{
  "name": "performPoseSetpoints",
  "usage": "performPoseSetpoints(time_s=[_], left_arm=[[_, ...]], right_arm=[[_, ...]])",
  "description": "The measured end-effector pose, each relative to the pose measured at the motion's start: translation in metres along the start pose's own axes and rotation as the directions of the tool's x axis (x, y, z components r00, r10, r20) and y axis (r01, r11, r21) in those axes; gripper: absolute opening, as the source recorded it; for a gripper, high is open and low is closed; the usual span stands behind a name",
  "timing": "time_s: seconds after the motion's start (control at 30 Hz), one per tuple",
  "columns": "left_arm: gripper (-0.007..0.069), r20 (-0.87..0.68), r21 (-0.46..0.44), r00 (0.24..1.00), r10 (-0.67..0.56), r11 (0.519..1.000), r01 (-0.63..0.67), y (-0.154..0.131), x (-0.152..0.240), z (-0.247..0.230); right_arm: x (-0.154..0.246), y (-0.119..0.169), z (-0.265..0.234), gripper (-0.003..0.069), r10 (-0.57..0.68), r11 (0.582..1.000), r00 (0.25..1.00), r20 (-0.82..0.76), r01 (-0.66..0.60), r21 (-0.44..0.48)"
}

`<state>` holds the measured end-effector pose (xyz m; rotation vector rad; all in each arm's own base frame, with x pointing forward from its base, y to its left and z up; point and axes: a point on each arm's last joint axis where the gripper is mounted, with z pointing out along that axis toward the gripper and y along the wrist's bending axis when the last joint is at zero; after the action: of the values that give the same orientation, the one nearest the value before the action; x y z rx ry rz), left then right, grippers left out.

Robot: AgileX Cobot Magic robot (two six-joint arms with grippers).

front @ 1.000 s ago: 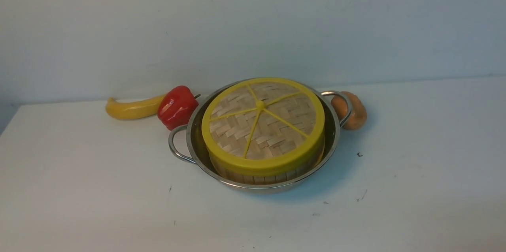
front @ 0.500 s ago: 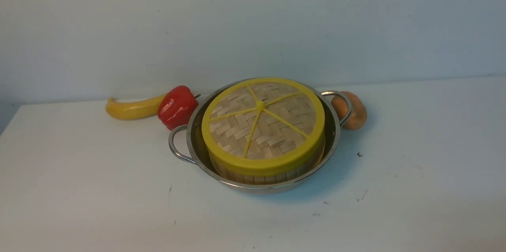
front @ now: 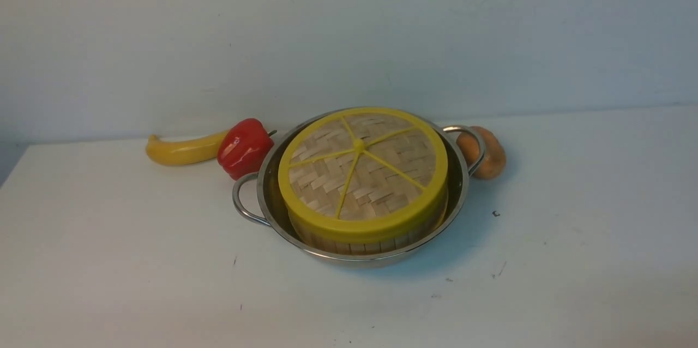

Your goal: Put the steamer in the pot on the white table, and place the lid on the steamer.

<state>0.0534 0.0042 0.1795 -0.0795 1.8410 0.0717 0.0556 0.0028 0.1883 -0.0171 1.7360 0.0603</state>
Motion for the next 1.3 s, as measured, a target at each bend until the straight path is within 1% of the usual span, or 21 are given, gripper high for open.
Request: performPoseSetpoints(time_s=[0.53,1.3], left_arm=[[0.0229,0.0,0.0,1.0,0.0,1.0,0.0,0.0,0.0,0.0],[0.0241,0.0,0.0,1.0,0.0,1.0,0.0,0.0,0.0,0.0]], right_arm=[[0.0,-0.0002,0.0,0.0243,-0.01,1.0,1.0,0.0,0.01,0.002],[0.0,-0.0002,0.0,0.0243,-0.01,1.0,1.0,0.0,0.01,0.002]])
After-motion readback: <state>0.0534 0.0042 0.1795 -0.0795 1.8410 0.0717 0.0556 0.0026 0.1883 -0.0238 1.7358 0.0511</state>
